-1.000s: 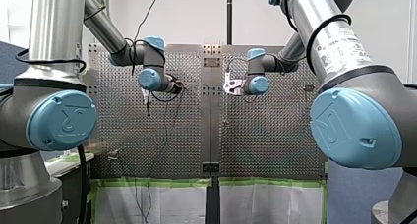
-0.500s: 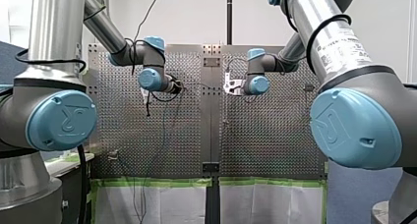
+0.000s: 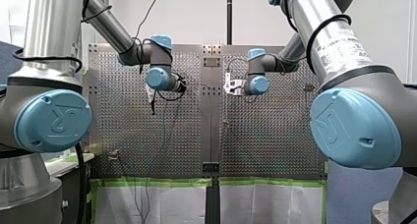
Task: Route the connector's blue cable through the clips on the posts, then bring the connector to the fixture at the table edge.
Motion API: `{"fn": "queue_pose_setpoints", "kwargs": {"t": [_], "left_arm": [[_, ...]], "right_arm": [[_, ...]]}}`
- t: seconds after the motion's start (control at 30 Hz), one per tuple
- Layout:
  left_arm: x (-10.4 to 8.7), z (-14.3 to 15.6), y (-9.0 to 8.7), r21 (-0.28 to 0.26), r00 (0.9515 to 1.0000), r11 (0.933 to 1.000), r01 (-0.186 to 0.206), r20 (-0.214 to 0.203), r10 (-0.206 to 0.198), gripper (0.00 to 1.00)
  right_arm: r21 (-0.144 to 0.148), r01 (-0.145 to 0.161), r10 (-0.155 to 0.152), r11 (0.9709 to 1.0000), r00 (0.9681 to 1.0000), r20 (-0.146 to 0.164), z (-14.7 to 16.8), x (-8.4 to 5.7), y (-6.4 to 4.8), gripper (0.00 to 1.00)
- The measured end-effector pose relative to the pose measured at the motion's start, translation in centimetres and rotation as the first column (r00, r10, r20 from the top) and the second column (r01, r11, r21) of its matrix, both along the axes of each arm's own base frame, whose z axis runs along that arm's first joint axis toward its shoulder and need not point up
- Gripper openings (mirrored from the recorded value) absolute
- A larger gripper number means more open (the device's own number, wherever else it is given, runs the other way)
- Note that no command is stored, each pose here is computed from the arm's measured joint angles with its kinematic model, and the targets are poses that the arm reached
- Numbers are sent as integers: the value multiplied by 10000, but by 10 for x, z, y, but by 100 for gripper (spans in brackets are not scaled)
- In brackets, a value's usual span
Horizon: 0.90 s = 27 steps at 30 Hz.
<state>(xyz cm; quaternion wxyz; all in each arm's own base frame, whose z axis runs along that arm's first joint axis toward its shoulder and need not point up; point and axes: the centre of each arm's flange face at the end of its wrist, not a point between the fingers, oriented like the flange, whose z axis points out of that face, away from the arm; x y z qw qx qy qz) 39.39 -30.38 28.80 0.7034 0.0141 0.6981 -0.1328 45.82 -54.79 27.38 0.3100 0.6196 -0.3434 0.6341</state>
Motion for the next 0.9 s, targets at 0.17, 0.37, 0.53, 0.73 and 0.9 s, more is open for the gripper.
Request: {"fn": "queue_pose_setpoints", "kwargs": {"t": [0.17, 0.37, 0.53, 0.73, 0.9], "left_arm": [[1, -2, -17, 136, 9999, 9999, 35, -118, -34, 100], [1, -8, -40, 497, 9993, 9988, 51, -370, -32, 100], [1, -13, -61, 579, 9991, 9983, 55, -414, -31, 100], [2, -17, -89, 622, 9996, 9981, 13, -292, 6, 100], [12, -6, -95, 502, 9993, 9981, -364, -28, 365, 100]], "right_arm": [[66, 138, -138, 9999, 9998, -127, -3, -4, -1, 0], [169, 228, -222, 9996, 9991, -349, -5, -7, -1, 0], [182, 239, -232, 9995, 9989, -407, -6, -7, -1, 0], [124, 242, -237, 9996, 9990, -383, -5, -7, -2, 0], [87, 241, -238, 9997, 9991, -364, -6, -7, -3, 0]]}}
